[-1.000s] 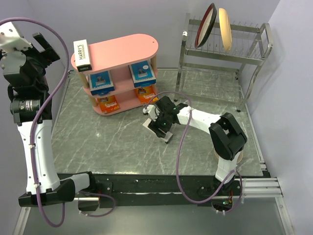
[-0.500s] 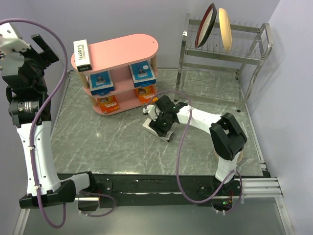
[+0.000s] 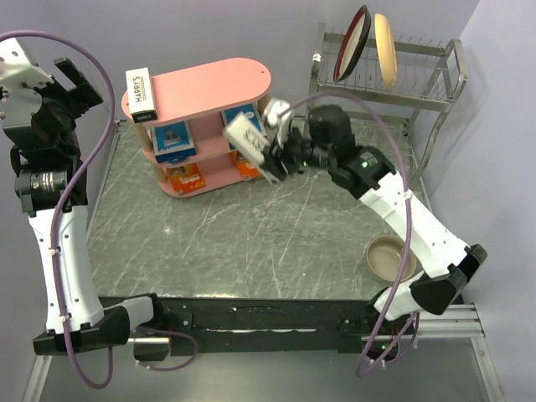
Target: Place and organize the shaving razors onto the shelf
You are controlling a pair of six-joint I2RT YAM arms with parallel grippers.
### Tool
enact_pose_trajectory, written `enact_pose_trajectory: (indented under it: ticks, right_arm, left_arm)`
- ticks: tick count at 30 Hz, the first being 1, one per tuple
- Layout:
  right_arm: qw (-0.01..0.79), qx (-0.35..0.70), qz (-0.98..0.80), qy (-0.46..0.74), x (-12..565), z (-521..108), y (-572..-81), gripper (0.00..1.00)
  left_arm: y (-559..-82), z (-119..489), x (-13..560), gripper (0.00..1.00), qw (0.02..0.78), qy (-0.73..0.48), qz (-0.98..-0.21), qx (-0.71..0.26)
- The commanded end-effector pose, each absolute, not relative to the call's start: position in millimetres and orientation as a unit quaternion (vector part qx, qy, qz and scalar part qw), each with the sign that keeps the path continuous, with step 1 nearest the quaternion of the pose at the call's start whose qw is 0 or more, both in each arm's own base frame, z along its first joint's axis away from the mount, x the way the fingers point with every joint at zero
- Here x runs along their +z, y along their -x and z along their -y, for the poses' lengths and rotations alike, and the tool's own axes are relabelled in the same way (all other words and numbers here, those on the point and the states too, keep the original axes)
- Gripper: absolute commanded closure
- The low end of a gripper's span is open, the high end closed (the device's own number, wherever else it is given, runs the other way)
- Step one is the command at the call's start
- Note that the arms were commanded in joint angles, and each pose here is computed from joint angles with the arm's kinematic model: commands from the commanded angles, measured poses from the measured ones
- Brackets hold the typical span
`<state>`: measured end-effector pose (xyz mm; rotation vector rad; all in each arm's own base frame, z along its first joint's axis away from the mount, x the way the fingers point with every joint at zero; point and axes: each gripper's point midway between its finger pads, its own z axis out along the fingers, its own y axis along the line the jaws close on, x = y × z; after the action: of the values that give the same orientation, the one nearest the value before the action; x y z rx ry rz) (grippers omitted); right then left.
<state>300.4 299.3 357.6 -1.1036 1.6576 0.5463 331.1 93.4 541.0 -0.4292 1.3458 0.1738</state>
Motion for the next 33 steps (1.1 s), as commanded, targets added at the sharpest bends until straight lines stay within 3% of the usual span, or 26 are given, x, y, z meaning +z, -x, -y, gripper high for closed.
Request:
enact_pose_trajectory:
  ticks: [1,5,16,33]
  right_arm:
    - [0.595,0.238,-0.656,0.399,424.3,-317.0,-339.7,0.43]
    - [0.635,0.251,-0.635,0.360,467.4,-328.7,-368.4,0.44]
    - [0.694,0.252,-0.617,0.274,496.9,-345.8,-448.9,0.42]
    - [0.703,0.235,-0.633,0.222,460.7,-360.7,-505.9,0.31]
  left_arm:
    - [-334.1,-87.0,541.4,0.01,0.762,0.193,-0.616,0.056]
    - [-334.5,-84.3,529.0,0.00,0.753,0.192,-0.627,0.050]
    - [-329.0,-84.6,496.3,0.01,0.731,0.196,-0.653,0.043]
    - [-332.5,-86.2,485.1,0.01,0.722,0.201,-0.661,0.027]
